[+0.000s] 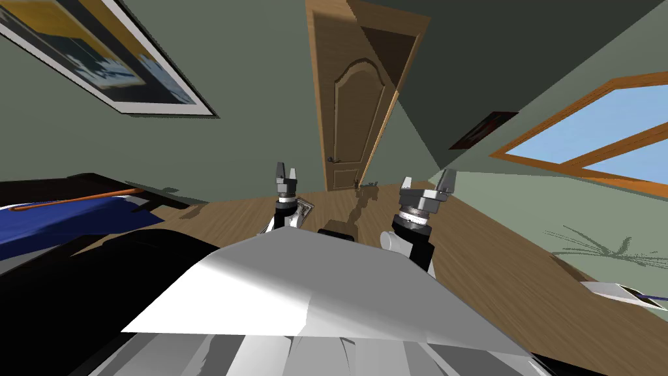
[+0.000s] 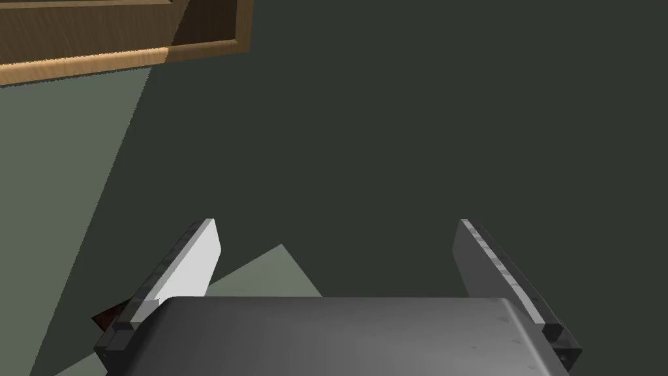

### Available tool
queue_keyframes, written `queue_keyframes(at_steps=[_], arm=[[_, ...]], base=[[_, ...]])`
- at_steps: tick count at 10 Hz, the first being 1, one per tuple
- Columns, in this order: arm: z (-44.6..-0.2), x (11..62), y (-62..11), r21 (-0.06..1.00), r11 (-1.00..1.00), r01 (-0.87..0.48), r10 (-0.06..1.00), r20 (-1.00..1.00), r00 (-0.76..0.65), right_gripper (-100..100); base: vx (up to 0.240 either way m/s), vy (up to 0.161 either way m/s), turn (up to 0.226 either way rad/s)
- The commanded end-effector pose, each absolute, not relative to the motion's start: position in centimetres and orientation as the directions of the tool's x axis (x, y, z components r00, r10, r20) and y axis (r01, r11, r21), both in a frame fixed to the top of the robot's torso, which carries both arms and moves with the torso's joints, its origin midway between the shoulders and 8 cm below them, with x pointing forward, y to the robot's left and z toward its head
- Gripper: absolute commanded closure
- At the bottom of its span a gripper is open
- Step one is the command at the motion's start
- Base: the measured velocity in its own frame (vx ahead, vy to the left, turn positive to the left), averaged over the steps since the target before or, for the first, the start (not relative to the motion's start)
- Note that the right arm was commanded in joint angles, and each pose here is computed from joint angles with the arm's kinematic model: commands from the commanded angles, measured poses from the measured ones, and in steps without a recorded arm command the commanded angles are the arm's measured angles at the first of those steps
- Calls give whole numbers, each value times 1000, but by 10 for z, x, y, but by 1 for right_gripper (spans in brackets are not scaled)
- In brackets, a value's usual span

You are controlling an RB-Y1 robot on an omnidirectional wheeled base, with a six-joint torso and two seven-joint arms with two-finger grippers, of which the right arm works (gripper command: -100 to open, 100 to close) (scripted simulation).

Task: Pull the door open

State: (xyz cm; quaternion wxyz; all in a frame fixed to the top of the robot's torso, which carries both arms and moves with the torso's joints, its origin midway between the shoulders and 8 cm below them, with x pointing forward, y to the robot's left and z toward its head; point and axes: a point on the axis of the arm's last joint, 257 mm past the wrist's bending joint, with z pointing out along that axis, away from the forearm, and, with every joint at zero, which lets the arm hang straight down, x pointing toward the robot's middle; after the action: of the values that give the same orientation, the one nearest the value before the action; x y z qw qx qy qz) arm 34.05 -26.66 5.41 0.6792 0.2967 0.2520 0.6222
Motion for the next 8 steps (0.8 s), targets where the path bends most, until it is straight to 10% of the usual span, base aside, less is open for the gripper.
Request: queue_keyframes(at_steps=[1, 8], arm=[[46, 347, -267, 727, 51, -685, 995, 22, 96, -100], [4, 379, -270, 773, 57, -632, 996, 0, 89, -100]], base=[[37, 14, 65], [72, 31, 70]])
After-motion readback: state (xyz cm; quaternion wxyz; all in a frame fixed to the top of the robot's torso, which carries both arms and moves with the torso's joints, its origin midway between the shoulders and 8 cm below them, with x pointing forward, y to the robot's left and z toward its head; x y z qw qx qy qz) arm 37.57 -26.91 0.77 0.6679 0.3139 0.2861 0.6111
